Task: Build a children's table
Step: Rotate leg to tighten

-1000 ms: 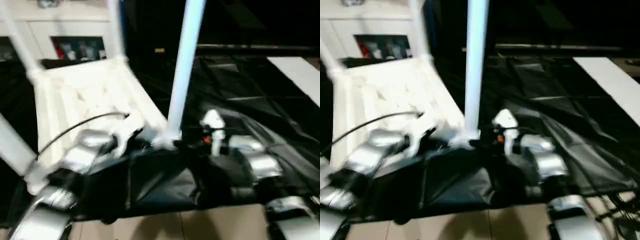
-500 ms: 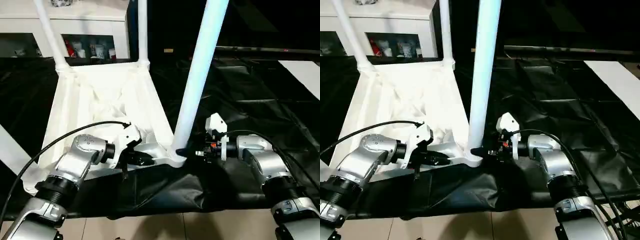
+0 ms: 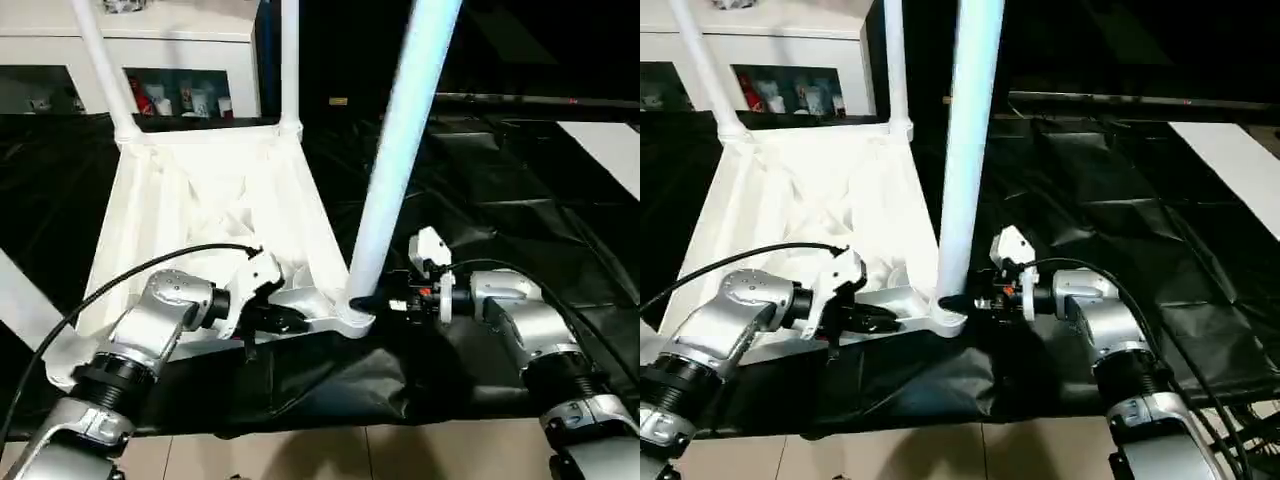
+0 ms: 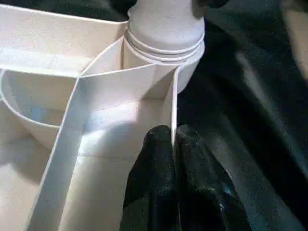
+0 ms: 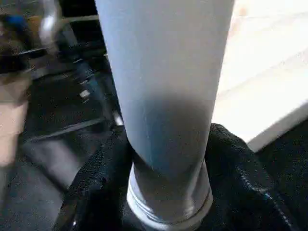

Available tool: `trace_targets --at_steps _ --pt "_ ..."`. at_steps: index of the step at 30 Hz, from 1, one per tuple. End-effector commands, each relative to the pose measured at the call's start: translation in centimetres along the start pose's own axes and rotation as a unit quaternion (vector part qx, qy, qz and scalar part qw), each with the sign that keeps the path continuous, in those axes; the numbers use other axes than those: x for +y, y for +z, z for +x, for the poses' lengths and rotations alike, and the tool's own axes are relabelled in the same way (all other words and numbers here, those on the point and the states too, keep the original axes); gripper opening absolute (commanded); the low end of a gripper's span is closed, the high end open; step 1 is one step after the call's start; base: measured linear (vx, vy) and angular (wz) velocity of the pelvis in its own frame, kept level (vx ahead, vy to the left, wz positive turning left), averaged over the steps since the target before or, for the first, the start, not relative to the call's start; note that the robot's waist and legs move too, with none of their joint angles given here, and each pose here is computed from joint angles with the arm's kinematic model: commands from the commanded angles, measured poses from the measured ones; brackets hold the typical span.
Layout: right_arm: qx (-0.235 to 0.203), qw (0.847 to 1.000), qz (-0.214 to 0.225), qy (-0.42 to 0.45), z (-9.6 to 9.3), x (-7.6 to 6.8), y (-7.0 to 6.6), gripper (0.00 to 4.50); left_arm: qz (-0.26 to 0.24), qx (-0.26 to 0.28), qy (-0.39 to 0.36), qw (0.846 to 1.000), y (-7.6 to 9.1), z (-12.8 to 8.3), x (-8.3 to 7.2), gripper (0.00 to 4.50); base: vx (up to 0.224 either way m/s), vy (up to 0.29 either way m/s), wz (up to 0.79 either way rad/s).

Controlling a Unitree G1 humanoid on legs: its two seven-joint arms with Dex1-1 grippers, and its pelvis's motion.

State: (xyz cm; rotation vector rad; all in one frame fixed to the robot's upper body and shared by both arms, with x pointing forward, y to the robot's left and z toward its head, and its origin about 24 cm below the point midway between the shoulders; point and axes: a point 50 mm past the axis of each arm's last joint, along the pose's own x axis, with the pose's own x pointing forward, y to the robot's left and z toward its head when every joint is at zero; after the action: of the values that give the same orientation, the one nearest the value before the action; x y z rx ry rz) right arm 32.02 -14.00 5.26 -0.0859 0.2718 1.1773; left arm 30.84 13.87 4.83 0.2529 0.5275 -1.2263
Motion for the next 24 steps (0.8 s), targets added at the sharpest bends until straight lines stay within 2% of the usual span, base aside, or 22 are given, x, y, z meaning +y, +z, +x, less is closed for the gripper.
trace_targets --at_steps 1,2,3,7,8,9,11,15,16,18,22,24 --pt "0.039 0.996 0.021 -0.08 0.6 -0.6 -1.7 1.9 -0.013 0.01 0.051 0.999 0.0 1.2 0.7 0.0 0.0 0.0 0.0" --pt "0.043 0.992 0.029 -0.112 1.0 -0.7 -2.1 1.9 -0.018 0.013 0.082 0.996 0.1 1.6 1.1 0.0 0.0 0.0 0.0" --pt "0.043 0.992 0.029 -0.112 1.0 -0.7 -2.1 1.9 -0.018 0.013 0.082 0.996 0.1 1.6 1.1 0.0 0.0 0.0 0.0" --pt "0.033 0.963 0.096 -0.251 2.9 -0.9 -3.0 1.89 -0.061 -0.018 0.205 0.977 1.6 3.4 2.7 0.0 0.0 0.0 0.0" --pt "0.028 0.956 0.109 -0.272 3.5 -0.9 -3.0 1.89 -0.063 -0.024 0.223 0.973 2.0 3.8 2.9 0.0 0.0 0.0 0.0" --pt "0.028 0.956 0.109 -0.272 3.5 -0.9 -3.0 1.89 -0.063 -0.024 0.223 0.973 2.0 3.8 2.9 0.0 0.0 0.0 0.0" --pt "0.012 0.947 0.127 -0.293 5.2 -0.4 -2.3 1.89 -0.058 -0.04 0.248 0.966 3.2 4.8 3.0 0.0 0.0 0.0 0.0" --pt "-0.027 0.957 0.108 -0.269 6.2 -0.2 -0.8 1.89 -0.037 -0.047 0.233 0.971 3.9 5.2 2.9 0.0 0.0 0.0 0.0" --pt "-0.035 0.957 0.107 -0.266 6.2 -0.3 -0.5 2.24 -0.032 -0.046 0.228 0.972 3.9 5.2 2.9 0.0 0.0 0.0 0.0" --pt "-0.047 0.961 0.107 -0.252 6.1 -0.4 0.0 2.61 -0.023 -0.046 0.206 0.977 3.8 5.1 2.7 0.0 0.0 0.0 0.0" --pt "-0.053 0.973 0.091 -0.208 5.3 -0.9 0.8 2.87 -0.007 -0.046 0.145 0.988 3.4 4.6 2.1 0.0 0.0 0.0 0.0" --pt "-0.042 0.981 0.069 -0.175 4.5 -1.1 1.0 3.02 -0.004 -0.044 0.114 0.993 3.0 4.2 1.8 0.0 0.0 0.0 0.0"
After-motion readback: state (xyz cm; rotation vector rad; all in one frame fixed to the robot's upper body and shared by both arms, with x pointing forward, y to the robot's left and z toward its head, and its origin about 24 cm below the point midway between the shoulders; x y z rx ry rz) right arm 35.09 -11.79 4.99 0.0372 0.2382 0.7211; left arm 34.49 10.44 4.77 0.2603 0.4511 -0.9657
